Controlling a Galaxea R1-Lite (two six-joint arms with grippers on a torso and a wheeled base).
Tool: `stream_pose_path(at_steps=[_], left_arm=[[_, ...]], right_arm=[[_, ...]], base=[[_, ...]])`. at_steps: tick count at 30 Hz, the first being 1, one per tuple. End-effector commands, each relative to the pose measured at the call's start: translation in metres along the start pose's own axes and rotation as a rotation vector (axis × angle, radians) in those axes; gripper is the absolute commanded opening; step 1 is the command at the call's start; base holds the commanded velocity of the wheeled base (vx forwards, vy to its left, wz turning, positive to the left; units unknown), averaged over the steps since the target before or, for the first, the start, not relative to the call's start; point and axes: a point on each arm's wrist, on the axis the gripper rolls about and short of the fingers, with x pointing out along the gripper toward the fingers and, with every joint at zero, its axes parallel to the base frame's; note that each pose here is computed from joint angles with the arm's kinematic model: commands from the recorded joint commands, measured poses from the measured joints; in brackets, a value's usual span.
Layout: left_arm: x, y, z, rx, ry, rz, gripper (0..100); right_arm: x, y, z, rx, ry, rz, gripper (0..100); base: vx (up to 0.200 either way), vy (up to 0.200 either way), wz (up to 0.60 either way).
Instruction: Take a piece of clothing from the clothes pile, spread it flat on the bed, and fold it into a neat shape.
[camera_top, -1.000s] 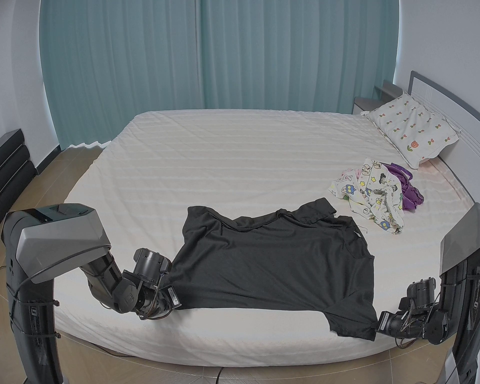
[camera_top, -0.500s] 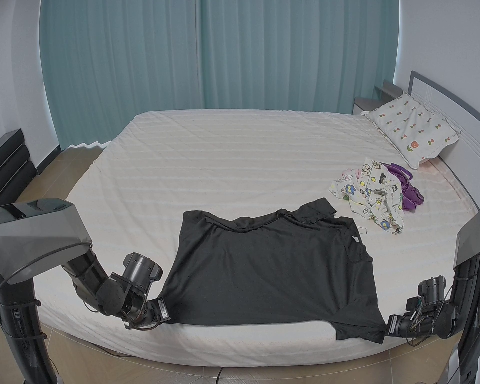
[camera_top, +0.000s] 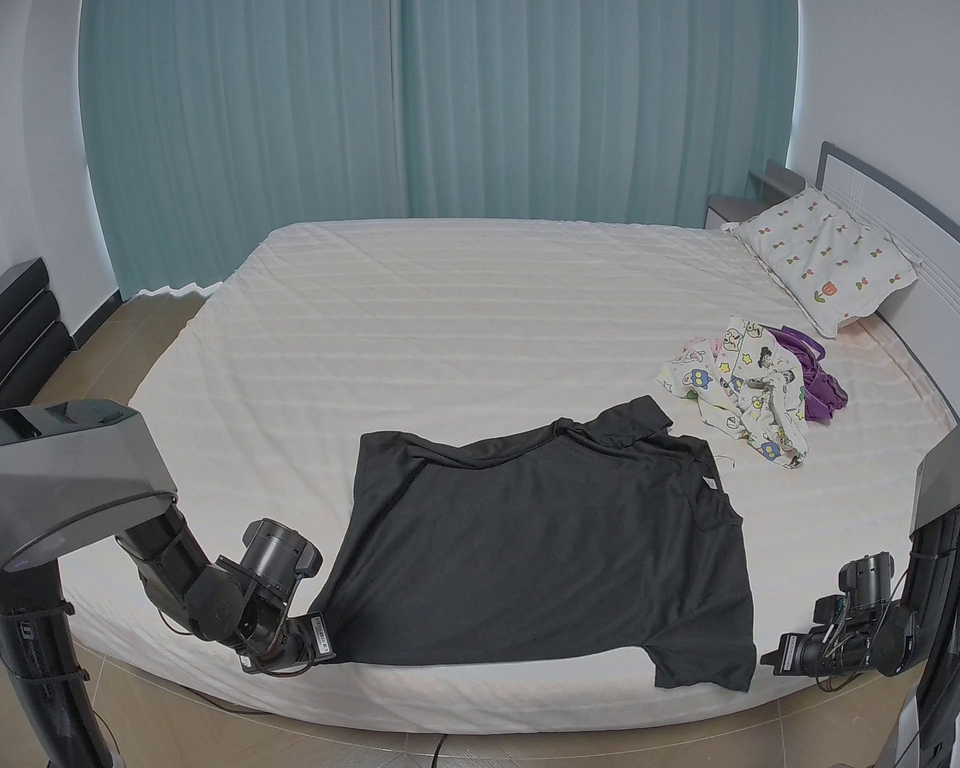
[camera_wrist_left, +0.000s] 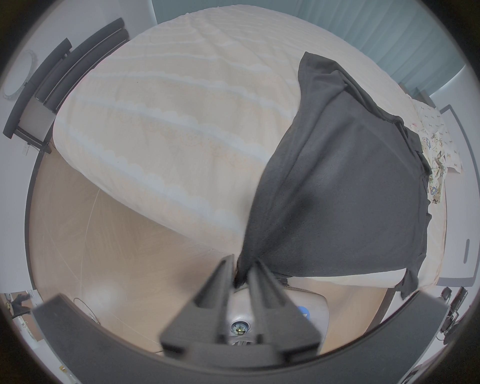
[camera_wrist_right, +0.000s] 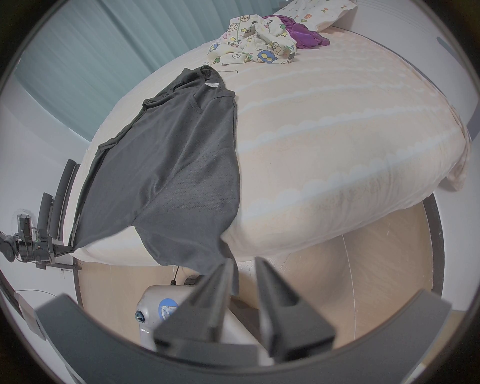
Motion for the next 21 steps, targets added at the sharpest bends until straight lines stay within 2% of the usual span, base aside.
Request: stream_pose_path(at_steps=[1,6,9,15,17,18,19,20,21], left_arm=[[0.003,0.002,-0.004,0.004,0.017,0.007,100],[0.000,0.000,-0.003,-0.005,0.030,-0.027,100],[-0.005,-0.001,0.001,-0.039,0.007,-0.046,100],[-0.052,-0.007,0.021,-0.141,-0.098,-0.241,100],[-0.054,-0.007,0.022,-0.144,-0.102,-0.250,100],[-0.066,-0.006,0.027,-0.178,-0.134,-0.295,100],[-0.066,-0.006,0.027,-0.178,-0.134,-0.295,100],[-0.070,-0.007,0.031,-0.235,-0.159,-0.335,100],[-0.070,-0.007,0.031,-0.235,-0.159,-0.335,100]], right_arm=[[0.003,-0.002,-0.008,-0.010,0.041,-0.008,100],[0.002,-0.003,-0.004,-0.012,0.012,-0.007,100],[0.000,-0.003,0.005,-0.016,-0.068,0.005,100],[-0.002,0.007,0.034,-0.052,-0.248,0.056,100],[-0.002,0.008,0.036,-0.055,-0.260,0.061,100],[-0.001,0.014,0.050,-0.062,-0.320,0.091,100],[-0.001,0.014,0.050,-0.062,-0.320,0.091,100],[0.001,0.016,0.062,-0.050,-0.366,0.105,100],[0.001,0.016,0.062,-0.050,-0.366,0.105,100]], base=[[0.000,0.000,0.00],[0.000,0.000,0.00],[0.000,0.000,0.00],[0.000,0.000,0.00],[0.000,0.000,0.00],[0.000,0.000,0.00],[0.000,0.000,0.00],[0.000,0.000,0.00],[0.000,0.000,0.00]])
